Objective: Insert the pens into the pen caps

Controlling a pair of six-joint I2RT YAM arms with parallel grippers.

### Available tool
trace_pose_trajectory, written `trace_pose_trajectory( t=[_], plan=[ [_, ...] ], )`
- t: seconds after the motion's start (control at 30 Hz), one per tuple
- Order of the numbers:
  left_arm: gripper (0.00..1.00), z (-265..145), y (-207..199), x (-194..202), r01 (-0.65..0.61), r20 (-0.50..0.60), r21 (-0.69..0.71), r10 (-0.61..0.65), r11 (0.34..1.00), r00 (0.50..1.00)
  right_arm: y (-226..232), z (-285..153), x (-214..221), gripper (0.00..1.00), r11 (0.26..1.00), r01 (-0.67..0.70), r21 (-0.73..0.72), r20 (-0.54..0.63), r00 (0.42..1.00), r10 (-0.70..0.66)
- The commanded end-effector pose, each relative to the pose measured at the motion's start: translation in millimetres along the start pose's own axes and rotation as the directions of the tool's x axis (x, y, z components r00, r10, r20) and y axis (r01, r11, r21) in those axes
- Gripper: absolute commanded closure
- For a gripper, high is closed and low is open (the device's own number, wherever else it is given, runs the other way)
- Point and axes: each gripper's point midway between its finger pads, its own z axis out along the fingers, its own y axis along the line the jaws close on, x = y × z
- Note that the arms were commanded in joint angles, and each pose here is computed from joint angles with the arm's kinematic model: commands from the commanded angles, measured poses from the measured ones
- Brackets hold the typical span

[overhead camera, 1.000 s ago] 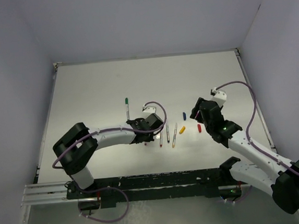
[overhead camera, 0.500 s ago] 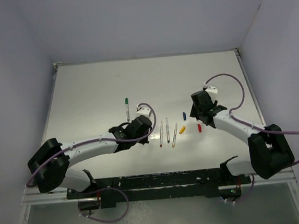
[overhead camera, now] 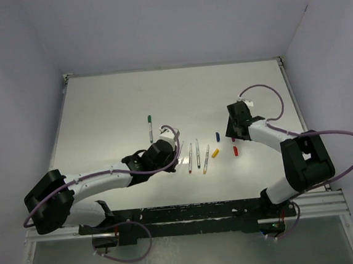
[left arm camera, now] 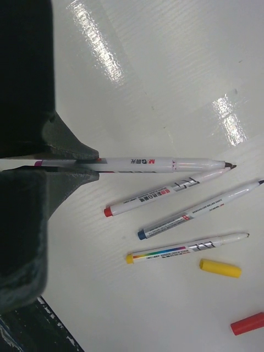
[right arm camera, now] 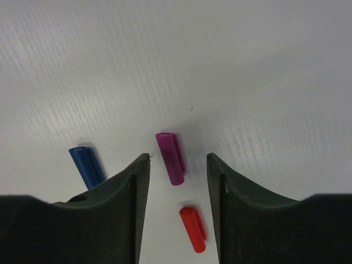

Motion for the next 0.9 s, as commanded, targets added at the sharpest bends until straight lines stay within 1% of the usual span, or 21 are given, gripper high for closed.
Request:
trace_pose_trajectory(
  t=[0.0, 0.37, 0.47, 0.53, 0.67, 0.73, 0.83, 0.87],
  plan=[
    [1.00, -1.4, -14.8, -18.3, -0.013, 0.063, 0.065, 0.009, 0.998, 0.998, 9.6, 1.5, -7.9, 0.52, 0.999, 0.001, -0.033, -0.019, 1.000, -0.002],
    [1.00, 1.0, -16.1, -17.4, -0.008, 0.056, 0.065, 0.004, 0.998, 0.998, 15.3, 13.3, 5.3, 0.54, 0.999, 0.002, -0.045, -0.078, 0.997, -0.005],
    [1.00, 1.6, -15.1, -16.9, -0.009, 0.053, 0.059, 0.006, 0.998, 0.999, 13.3, 17.8, 11.9, 0.61, 1.000, 0.000, -0.026, -0.104, 0.995, -0.002],
    [1.00, 1.8, -14.0, -15.8, -0.011, 0.047, 0.053, 0.009, 0.999, 0.999, 13.9, 19.5, 15.9, 0.67, 1.000, -0.002, -0.027, -0.120, 0.993, -0.001],
    [1.00, 1.4, -11.5, -13.9, -0.009, 0.039, 0.040, 0.007, 0.999, 0.999, 14.4, 20.4, 23.5, 0.75, 0.999, -0.008, -0.035, -0.144, 0.990, 0.003],
    [1.00, 0.8, -11.0, -14.3, -0.009, 0.042, 0.038, 0.008, 0.999, 0.999, 14.6, 20.0, 26.8, 0.82, 0.999, -0.010, -0.040, -0.153, 0.988, 0.004],
    [1.00, 0.7, -9.8, -15.5, -0.011, 0.046, 0.032, 0.009, 0.999, 0.999, 15.5, 20.7, 29.8, 0.98, 0.999, -0.011, -0.046, -0.162, 0.987, 0.004],
    [1.00, 0.9, -9.3, -15.1, -0.011, 0.045, 0.029, 0.010, 1.000, 0.999, 15.9, 20.9, 30.4, 1.00, 0.999, -0.013, -0.048, -0.165, 0.986, 0.005]
  ],
)
